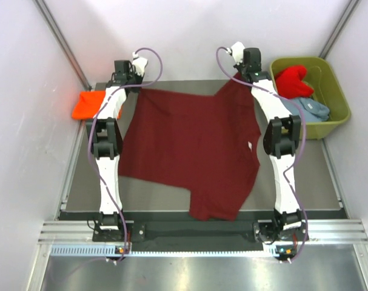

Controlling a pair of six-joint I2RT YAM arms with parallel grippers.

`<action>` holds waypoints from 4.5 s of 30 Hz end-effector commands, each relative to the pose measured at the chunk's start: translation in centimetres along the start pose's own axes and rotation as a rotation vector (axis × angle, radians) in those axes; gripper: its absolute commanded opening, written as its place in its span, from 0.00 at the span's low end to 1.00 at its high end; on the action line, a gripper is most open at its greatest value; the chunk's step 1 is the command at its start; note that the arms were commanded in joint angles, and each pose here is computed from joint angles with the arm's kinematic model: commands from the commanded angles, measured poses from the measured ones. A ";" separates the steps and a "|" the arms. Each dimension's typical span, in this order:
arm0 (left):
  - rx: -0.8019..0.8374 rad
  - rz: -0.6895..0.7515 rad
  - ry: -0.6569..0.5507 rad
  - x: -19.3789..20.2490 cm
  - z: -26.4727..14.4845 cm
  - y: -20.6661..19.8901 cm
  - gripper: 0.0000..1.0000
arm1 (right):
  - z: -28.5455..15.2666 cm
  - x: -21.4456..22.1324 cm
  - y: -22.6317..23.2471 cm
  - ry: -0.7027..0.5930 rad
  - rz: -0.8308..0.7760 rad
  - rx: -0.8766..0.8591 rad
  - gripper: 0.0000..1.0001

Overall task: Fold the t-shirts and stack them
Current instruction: Flatten the tshirt out, then fold the tshirt

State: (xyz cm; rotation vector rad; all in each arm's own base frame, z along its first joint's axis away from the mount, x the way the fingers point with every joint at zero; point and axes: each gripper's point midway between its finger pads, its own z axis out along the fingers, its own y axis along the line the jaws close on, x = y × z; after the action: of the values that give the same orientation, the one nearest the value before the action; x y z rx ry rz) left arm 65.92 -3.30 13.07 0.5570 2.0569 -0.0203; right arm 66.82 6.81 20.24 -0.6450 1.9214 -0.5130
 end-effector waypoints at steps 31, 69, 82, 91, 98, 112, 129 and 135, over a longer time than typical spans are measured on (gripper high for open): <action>-0.239 -0.044 -0.174 -3.6 -7.3 7.3 0.00 | -5.7 -1.9 -1.3 -0.027 0.121 0.055 0.00; -0.105 -0.164 0.015 3.8 -13.9 1.5 0.00 | -17.2 3.7 7.4 0.116 0.057 -0.238 0.00; -0.053 -0.184 0.084 5.9 -14.3 -0.2 0.00 | -18.3 5.8 8.3 0.147 0.034 -0.266 0.00; -0.069 -0.281 0.157 8.2 -13.3 -0.5 0.00 | -18.3 6.8 11.2 0.168 0.016 -0.340 0.00; -0.141 -0.333 0.223 9.4 -12.9 0.6 0.00 | -17.9 7.0 13.1 0.189 0.002 -0.389 0.00; -0.275 -0.376 0.075 4.2 -16.6 3.6 0.20 | -20.2 6.4 11.9 0.161 -0.011 -0.365 0.25; 0.093 -0.608 0.216 5.8 -7.0 -4.0 0.19 | -13.2 3.2 20.3 0.182 0.167 -0.647 0.37; 0.149 -0.606 0.264 7.0 -6.1 -6.7 0.18 | -12.2 4.1 21.9 0.211 0.198 -0.694 0.36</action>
State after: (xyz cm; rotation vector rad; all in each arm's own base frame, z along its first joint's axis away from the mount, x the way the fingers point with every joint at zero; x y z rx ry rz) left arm 55.54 -3.66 7.38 -0.0048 2.4501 -0.4010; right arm 48.55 20.18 6.49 -0.8844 2.3998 0.1412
